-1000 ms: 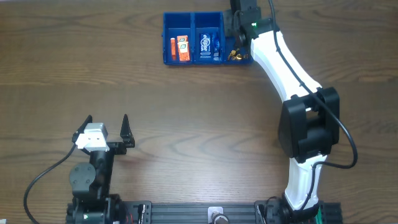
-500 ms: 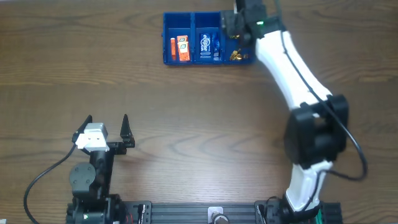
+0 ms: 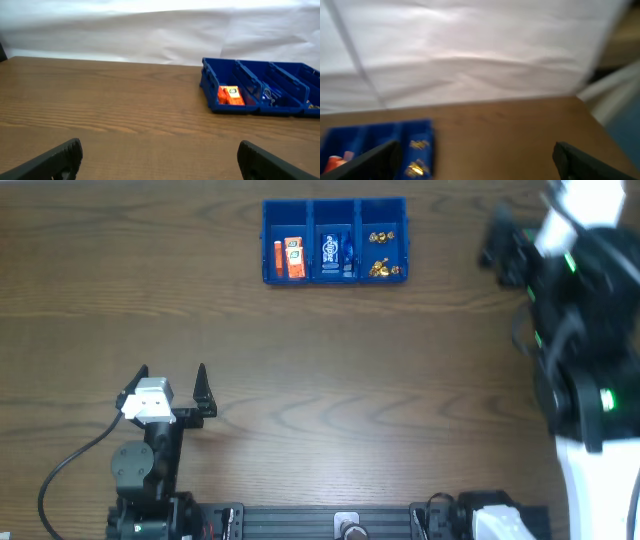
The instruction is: Sort Candies Into Trays
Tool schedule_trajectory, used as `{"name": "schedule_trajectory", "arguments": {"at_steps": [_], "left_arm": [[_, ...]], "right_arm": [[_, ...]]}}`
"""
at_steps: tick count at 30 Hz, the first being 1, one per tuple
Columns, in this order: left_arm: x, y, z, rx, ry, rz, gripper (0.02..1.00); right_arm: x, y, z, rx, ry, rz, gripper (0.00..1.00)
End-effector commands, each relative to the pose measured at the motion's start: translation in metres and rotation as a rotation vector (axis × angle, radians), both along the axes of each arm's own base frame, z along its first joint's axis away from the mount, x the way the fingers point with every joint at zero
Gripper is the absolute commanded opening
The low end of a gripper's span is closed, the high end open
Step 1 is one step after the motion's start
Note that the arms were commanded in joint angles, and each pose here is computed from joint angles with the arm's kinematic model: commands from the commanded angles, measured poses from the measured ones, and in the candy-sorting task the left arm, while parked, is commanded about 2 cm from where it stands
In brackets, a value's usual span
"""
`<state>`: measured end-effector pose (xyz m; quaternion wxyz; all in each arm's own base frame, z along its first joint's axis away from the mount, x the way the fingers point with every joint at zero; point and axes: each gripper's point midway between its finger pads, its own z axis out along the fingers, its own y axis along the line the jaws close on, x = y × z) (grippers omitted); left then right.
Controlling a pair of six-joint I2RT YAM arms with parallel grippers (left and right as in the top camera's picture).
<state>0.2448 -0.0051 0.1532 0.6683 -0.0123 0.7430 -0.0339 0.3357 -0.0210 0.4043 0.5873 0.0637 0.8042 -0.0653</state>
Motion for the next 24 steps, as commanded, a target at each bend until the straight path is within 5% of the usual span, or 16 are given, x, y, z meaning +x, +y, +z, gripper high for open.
{"name": "schedule_trajectory", "arguments": {"at_steps": [1,6,10,18,24], "left_arm": [[-0.001,-0.002,-0.016,0.009,0.050,-0.012,0.998],[-0.001,-0.002,-0.016,0.009,0.050,-0.012,0.998],[-0.001,-0.002,-0.016,0.009,0.050,-0.012,0.998],[-0.001,-0.002,-0.016,0.009,0.050,-0.012,0.996],[-0.001,-0.002,-0.016,0.009,0.050,-0.012,0.998]], "right_arm": [[-0.054,-0.027,-0.033,0.010,-0.005,-0.050,0.998],[-0.108,-0.026,-0.052,0.005,-0.111,-0.064,0.998],[-0.128,-0.022,-0.075,0.096,-0.176,-0.073,0.998],[-0.115,0.014,-0.145,0.220,-0.150,0.136,0.998],[-0.111,0.010,-0.186,0.236,-0.133,0.127,0.998]]}}
